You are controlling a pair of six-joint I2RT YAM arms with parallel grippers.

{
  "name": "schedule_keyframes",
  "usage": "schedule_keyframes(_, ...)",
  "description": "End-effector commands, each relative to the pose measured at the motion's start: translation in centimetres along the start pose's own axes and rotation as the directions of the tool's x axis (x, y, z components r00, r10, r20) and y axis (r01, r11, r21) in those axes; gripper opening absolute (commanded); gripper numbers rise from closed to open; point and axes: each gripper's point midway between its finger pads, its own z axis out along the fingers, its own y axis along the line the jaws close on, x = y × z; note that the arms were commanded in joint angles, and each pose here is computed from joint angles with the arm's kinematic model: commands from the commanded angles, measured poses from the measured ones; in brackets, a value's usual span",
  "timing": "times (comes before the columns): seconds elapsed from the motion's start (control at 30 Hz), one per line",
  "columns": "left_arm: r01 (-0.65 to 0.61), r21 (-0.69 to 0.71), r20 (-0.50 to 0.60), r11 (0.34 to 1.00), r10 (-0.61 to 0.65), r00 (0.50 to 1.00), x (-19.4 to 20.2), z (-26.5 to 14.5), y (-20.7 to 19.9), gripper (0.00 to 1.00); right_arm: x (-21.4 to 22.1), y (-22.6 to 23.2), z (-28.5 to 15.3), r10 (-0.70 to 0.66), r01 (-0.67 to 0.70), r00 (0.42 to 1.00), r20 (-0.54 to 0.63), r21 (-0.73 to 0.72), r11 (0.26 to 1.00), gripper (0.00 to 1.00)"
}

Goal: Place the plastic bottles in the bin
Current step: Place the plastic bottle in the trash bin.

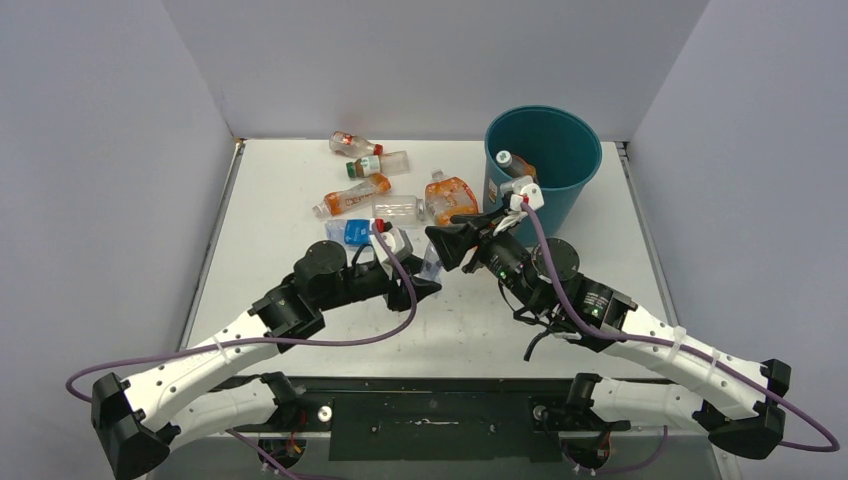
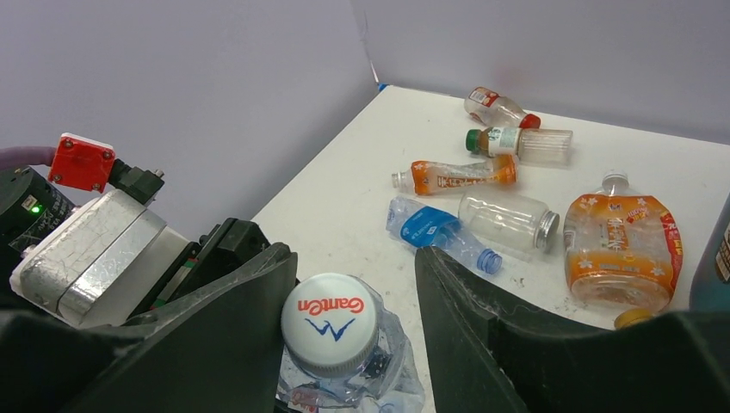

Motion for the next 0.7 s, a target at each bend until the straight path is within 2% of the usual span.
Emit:
schedule_keyframes(0.0, -0.037, 0.007, 0.134, 0.999, 0.035, 0.99, -3.94, -0.63, -0.56, 0.11, 0.13, 0.35, 0.16, 0.014, -0.014, 1.0, -0.014, -0.001, 1.0, 0.54)
schedule_keyframes(0.13, -0.038, 0.007, 0.139, 0.999, 0.037, 0.99, -4.07, -0.73, -0.62, 0.11, 0.4, 0.33, 0.11, 0.021, -0.021, 1.0, -0.023, 0.001, 1.0, 0.57)
schedule_keyframes(0.23, -0.038, 0.006, 0.139, 0.999, 0.037, 0.99, -4.05, -0.72, -0.64, 0.11, 0.55, 0.41, 0.01, 0.028, -0.028, 0.999, -0.031, -0.003, 1.0, 0.71)
schedule_keyframes(0.27, -0.038, 0.008, 0.138, 0.999, 0.037, 0.99, -4.01, -0.69, -0.69, 0.11, 0.55, 0.35, -0.05, 0.031, -0.031, 0.999, -0.031, -0.001, 1.0, 0.73)
schedule_keyframes(0.37, -0.039, 0.014, 0.137, 0.999, 0.036, 0.99, -3.97, -0.65, -0.86, 0.11, 0.42, 0.42, -0.27, 0.04, -0.04, 0.999, -0.028, -0.006, 0.999, 0.69)
schedule_keyframes(0.5, -0.041, 0.021, 0.139, 0.999, 0.037, 0.99, -4.02, -0.65, -1.0, 0.11, 0.29, 0.49, -0.43, 0.046, -0.046, 0.999, -0.025, -0.012, 0.999, 0.5)
schedule_keyframes(0.57, -0.044, 0.022, 0.142, 0.999, 0.04, 0.989, -4.04, -0.69, -1.05, 0.13, 0.19, 0.74, -0.48, 0.047, -0.048, 0.999, -0.026, -0.024, 0.999, 0.31)
schedule_keyframes(0.6, -0.046, 0.015, 0.146, 0.999, 0.043, 0.988, -4.07, -0.73, -0.99, 0.19, 0.19, 0.83, -0.46, 0.046, -0.047, 0.999, -0.029, -0.028, 0.998, 0.17)
schedule_keyframes(0.63, -0.047, 0.002, 0.151, 0.999, 0.046, 0.988, -4.03, -0.83, -0.81, 0.37, 0.13, 0.81, -0.51, 0.049, -0.049, 0.998, -0.028, -0.026, 0.998, 0.07)
schedule_keyframes(0.67, -0.053, -0.01, 0.162, 0.999, 0.054, 0.985, -4.15, -0.96, -0.67, 0.55, 0.01, 0.69, -0.57, 0.048, -0.049, 0.998, -0.026, -0.02, 0.999, 0.06)
